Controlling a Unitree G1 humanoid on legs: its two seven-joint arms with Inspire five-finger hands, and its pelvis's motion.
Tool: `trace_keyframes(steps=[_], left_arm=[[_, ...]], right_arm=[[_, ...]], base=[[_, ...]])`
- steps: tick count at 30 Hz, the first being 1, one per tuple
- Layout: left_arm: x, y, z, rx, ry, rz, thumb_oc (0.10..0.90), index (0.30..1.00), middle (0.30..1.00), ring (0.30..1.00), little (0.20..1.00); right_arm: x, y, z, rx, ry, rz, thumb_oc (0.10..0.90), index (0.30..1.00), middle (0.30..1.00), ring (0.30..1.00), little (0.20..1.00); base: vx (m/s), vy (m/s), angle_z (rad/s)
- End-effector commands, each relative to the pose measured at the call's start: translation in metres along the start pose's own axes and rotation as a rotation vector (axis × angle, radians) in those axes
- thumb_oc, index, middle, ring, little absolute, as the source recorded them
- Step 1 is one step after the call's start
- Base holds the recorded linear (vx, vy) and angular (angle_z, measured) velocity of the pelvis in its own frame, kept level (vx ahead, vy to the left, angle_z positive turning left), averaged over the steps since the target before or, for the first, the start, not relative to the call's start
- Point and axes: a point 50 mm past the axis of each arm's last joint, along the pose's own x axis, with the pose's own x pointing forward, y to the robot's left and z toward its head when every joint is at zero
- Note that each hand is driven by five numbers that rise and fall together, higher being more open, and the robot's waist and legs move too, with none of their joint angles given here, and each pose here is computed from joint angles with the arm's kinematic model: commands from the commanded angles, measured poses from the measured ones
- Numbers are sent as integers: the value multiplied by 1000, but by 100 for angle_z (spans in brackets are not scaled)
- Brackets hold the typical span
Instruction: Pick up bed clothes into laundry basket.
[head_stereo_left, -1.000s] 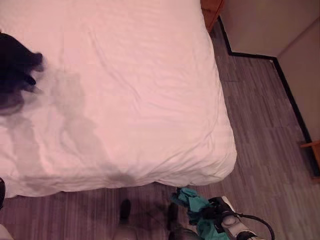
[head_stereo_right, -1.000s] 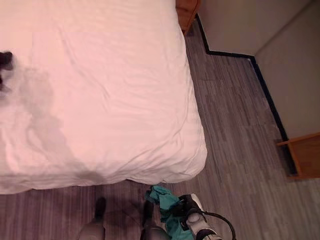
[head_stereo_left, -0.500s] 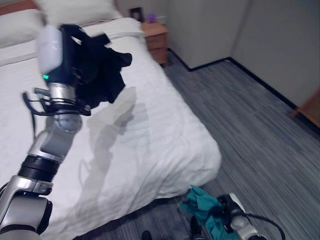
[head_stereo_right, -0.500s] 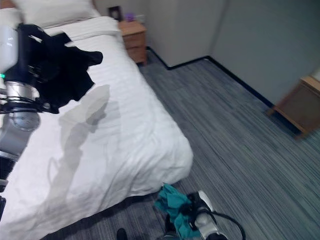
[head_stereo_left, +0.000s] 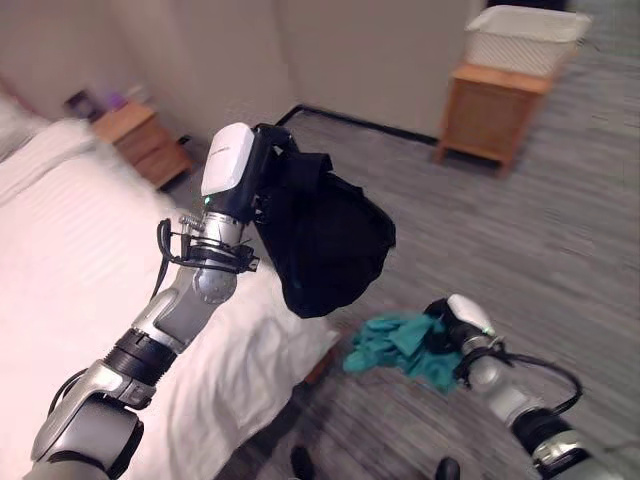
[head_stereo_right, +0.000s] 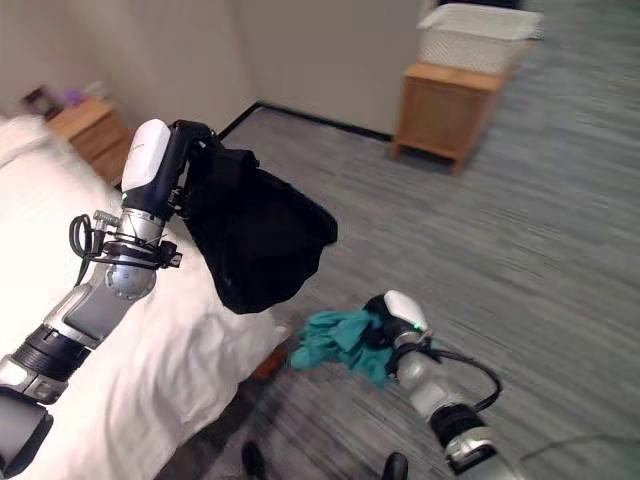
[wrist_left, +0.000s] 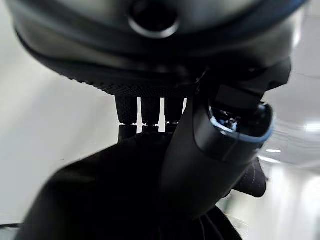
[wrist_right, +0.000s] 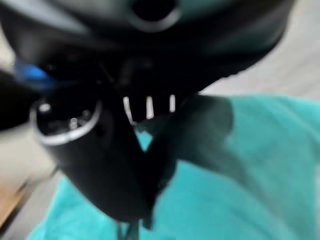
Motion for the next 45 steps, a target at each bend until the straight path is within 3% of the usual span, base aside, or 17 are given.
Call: trace_keyframes(steps=[1, 4, 7, 12, 18, 28, 32, 36, 40, 45], left_arm=[[36, 128, 1, 98, -46, 485, 400, 300, 300, 300, 300], [14, 157, -25, 203, 50, 535, 400, 300, 300, 300, 300], [5, 163, -31, 228, 68, 541, 400, 300, 300, 300, 300], [18, 141, -23, 171, 38, 514, 400, 300, 300, 300, 300], [31, 103, -27, 183, 70, 385, 400, 300, 300, 300, 300], [37, 101, -25, 154, 89, 393, 400, 300, 300, 300, 300], [43, 103, -23, 179, 87, 405, 400, 300, 300, 300, 300], [34, 89, -19, 242, 44, 341, 400, 300, 300, 300, 300], [17, 69, -32, 59, 115, 288, 400, 300, 300, 300, 300], [-1, 75, -43, -105, 183, 334, 400, 300, 300, 300, 300]], right_arm=[[-12, -68, 12, -4, -181, -214, 400, 300, 300, 300, 300], [-17, -85, 43, 59, -340, -281, 400, 300, 300, 300, 300], [-14, -72, 52, 75, -370, -231, 400, 300, 300, 300, 300], [-13, -64, 52, 98, -365, -231, 400, 300, 300, 300, 300], [-14, -95, 58, 39, -403, -377, 400, 300, 300, 300, 300], [-20, -160, 129, 9, -633, -617, 400, 300, 300, 300, 300], [-15, -169, 127, 42, -604, -646, 400, 300, 300, 300, 300], [-14, -139, 83, 36, -466, -543, 400, 300, 300, 300, 300], [-16, -134, 57, 21, -386, -493, 400, 300, 300, 300, 300], [-16, -145, 69, 101, -432, -515, 400, 300, 300, 300, 300]], base=[[-98, -167, -77], [95, -273, -132], [81, -248, -162], [71, -65, -33], [235, 102, -20], [250, 141, -29], [529, -9, 33], [708, -112, 132], [437, -28, 126], [306, 109, -13]])
